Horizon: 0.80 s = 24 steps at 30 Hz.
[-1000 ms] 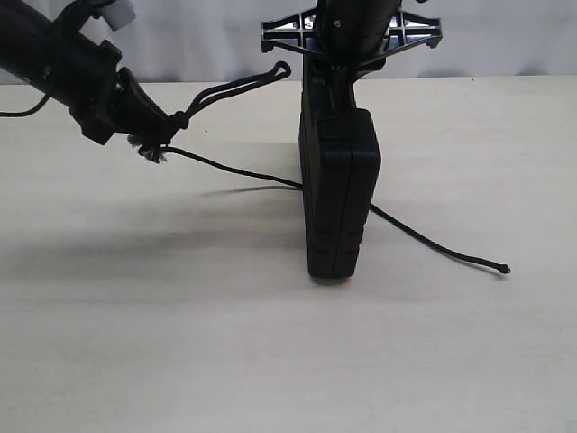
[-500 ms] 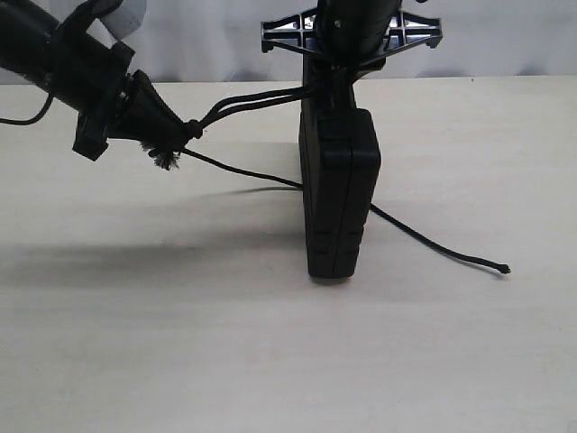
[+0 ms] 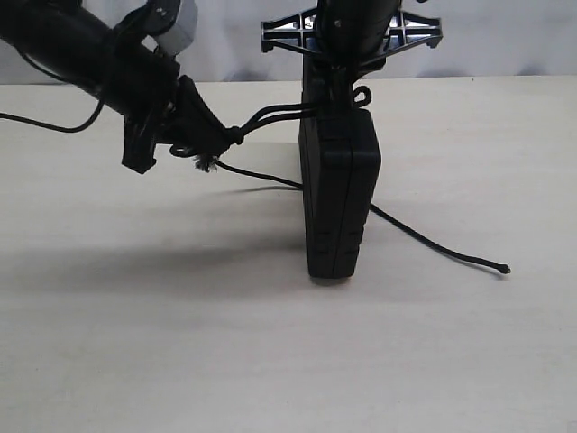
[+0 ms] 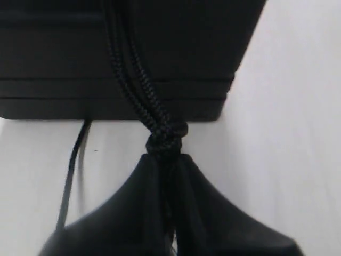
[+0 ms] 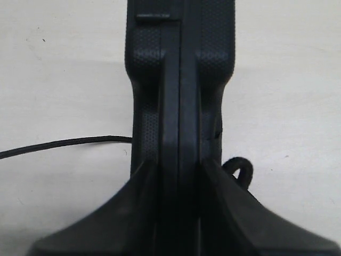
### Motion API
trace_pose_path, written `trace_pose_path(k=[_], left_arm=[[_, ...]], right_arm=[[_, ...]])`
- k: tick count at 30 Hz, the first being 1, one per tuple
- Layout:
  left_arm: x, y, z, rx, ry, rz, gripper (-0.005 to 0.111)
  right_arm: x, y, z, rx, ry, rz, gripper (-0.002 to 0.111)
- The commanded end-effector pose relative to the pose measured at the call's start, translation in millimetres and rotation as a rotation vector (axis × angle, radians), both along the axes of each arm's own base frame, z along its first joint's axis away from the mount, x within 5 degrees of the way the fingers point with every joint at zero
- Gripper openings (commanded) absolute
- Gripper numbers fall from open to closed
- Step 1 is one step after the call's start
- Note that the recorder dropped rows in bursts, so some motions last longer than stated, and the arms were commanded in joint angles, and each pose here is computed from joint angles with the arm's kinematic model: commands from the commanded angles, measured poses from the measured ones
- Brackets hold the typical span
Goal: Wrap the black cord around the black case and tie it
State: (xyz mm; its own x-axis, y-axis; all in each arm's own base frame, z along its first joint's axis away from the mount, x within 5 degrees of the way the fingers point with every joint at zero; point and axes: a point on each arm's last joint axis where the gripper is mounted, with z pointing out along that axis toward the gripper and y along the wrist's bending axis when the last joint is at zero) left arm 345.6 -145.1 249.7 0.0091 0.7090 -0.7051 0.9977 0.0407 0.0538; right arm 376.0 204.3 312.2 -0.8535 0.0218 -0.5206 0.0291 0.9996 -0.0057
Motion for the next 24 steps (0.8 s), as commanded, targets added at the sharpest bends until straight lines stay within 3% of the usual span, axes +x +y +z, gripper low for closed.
trace_pose_path(k=[1,14,24], left_arm=[[8,-11,3,-0.002,-0.087,0.077,0.000],[11,-55,4,0.002,-0.294,0.169,0.000],[20,-62,-10,0.014,-0.314,0.220,0.000]], right_arm=[[0,-2,7,0.004,-0.031,0.005,0.004],[0,-2,7,0.004,-0.031,0.005,0.004],[0,-2,7,0.004,-0.031,0.005,0.004]])
